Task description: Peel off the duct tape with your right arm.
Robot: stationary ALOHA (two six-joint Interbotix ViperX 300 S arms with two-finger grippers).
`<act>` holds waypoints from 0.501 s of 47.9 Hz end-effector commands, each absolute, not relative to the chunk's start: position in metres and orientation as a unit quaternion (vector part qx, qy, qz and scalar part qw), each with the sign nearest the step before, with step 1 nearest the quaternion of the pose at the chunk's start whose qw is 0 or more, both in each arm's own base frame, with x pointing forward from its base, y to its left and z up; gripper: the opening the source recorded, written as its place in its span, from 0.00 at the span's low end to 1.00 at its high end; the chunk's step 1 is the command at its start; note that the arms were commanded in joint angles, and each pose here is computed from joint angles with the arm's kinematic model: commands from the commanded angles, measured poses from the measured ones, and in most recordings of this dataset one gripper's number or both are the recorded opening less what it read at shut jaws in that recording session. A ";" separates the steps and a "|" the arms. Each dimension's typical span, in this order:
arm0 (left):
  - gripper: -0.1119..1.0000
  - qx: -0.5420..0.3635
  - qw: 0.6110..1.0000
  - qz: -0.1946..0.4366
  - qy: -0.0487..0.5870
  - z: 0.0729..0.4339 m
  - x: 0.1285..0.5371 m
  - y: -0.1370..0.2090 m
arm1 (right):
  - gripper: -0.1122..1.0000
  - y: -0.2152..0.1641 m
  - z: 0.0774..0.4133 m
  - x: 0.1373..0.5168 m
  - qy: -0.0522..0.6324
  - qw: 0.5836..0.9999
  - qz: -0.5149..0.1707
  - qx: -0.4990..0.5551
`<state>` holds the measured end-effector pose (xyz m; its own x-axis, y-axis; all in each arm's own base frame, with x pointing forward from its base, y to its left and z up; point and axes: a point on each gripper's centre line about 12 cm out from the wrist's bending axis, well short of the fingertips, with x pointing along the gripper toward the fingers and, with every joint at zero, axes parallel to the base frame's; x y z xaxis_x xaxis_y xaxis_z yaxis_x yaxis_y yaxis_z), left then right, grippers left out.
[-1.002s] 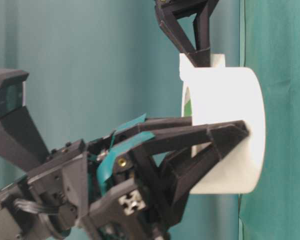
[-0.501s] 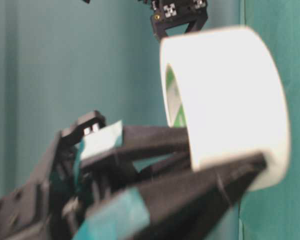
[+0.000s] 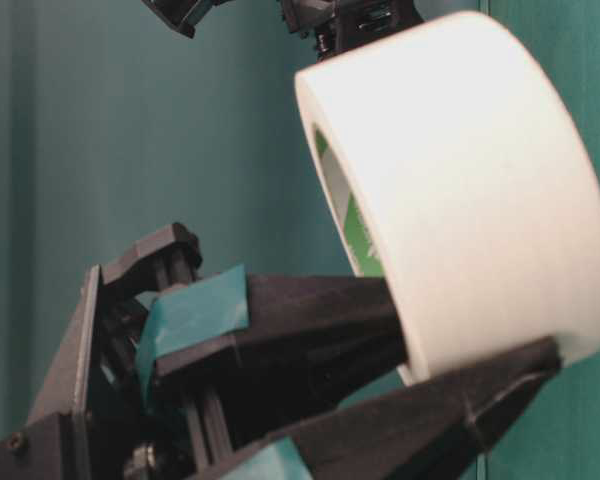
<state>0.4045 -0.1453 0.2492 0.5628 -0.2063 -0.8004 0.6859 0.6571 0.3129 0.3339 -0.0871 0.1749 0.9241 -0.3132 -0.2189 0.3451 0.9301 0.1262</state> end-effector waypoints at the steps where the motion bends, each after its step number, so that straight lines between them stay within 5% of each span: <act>1: 0.29 0.323 0.839 -0.292 0.326 0.282 0.394 -0.172 | 0.02 -0.108 0.183 0.331 0.080 0.973 -0.199 0.085; 24: 0.29 0.365 0.832 -0.311 0.279 0.292 0.390 -0.183 | 0.02 -0.118 0.181 0.328 0.082 0.970 -0.213 0.087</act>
